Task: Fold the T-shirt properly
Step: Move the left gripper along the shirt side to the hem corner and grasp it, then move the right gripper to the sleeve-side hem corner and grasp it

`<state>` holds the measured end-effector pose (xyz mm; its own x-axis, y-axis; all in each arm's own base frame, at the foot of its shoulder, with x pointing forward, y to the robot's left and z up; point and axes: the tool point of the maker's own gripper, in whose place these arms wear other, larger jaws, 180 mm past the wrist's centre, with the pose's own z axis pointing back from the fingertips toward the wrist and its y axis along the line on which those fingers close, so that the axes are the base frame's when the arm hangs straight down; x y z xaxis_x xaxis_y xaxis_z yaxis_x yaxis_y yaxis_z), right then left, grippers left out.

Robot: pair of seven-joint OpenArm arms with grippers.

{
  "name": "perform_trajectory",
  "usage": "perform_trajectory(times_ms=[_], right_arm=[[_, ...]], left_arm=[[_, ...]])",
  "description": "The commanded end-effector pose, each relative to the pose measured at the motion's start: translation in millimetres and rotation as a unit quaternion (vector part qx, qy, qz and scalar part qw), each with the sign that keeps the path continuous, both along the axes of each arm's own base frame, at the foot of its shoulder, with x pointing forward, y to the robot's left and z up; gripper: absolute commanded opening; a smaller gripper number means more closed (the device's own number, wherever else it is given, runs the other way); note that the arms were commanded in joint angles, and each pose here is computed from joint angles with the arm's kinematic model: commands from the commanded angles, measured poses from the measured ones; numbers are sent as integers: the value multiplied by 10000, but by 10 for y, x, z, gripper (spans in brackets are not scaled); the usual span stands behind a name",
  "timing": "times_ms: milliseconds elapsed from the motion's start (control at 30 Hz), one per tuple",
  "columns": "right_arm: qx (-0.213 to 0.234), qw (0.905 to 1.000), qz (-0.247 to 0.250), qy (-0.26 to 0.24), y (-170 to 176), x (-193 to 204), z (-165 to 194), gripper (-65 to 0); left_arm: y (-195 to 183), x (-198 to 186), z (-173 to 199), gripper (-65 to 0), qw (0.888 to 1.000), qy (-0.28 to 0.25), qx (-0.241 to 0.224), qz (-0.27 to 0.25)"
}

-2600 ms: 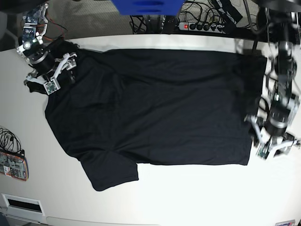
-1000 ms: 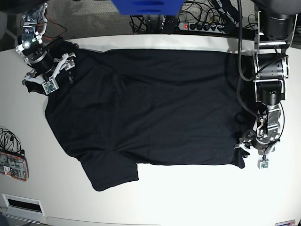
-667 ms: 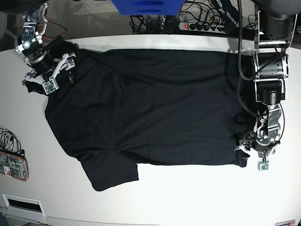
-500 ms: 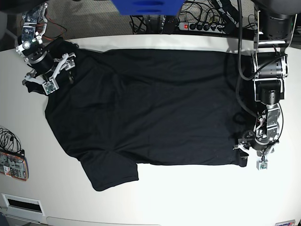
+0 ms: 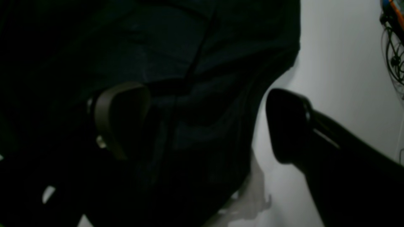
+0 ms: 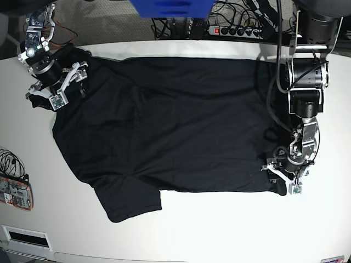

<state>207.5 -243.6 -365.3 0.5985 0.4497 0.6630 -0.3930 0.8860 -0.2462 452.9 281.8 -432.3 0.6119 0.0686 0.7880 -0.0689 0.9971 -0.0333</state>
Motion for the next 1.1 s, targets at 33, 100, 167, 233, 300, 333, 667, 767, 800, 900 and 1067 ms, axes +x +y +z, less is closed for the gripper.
perform_trajectory(times_ms=[33, 100, 167, 233, 300, 333, 667, 767, 800, 900, 1067], right_arm=[[0, 9998, 56, -200, -8, 64, 106, -82], [0, 9998, 56, -200, -8, 64, 106, -82], [3, 9998, 58, -206, -7, 65, 108, -82], [3, 9998, 58, -206, -7, 65, 108, -82], [7, 9998, 64, -204, -2, 65, 106, -82], [7, 9998, 64, -204, -2, 65, 106, -82], [-115, 9984, -208, -518, -98, 653, 470, -82], [-104, 9954, -339, -885, -140, 1071, 794, -82], [-95, 9940, -381, -1019, -152, 1230, 911, -82], [39, 9932, -236, -1142, -26, 1657, 1065, -82], [217, 9968, 136, -763, 246, 2020, 887, -82]], left_arm=[[22, 62, 80, -266, 10000, -30, 11, -11], [23, 59, 76, -282, 10000, -15, 30, -22], [14, 59, 73, -355, 10000, -11, 36, -33], [14, 59, 73, -493, 10000, -11, 36, -33], [5, 61, 71, -650, 10000, -11, 29, -37], [19, 63, 76, -650, 10000, -28, 17, 13], [-19, -47, -7, -650, 9999, 12, 79, -75], [-27, -64, 41, -650, 9997, -104, 140, -144], [-39, -71, 60, -650, 9996, -156, 152, -168], [-65, -94, 95, -650, 9992, -243, 193, -236], [-71, -124, 72, -650, 9992, -226, 197, -248]])
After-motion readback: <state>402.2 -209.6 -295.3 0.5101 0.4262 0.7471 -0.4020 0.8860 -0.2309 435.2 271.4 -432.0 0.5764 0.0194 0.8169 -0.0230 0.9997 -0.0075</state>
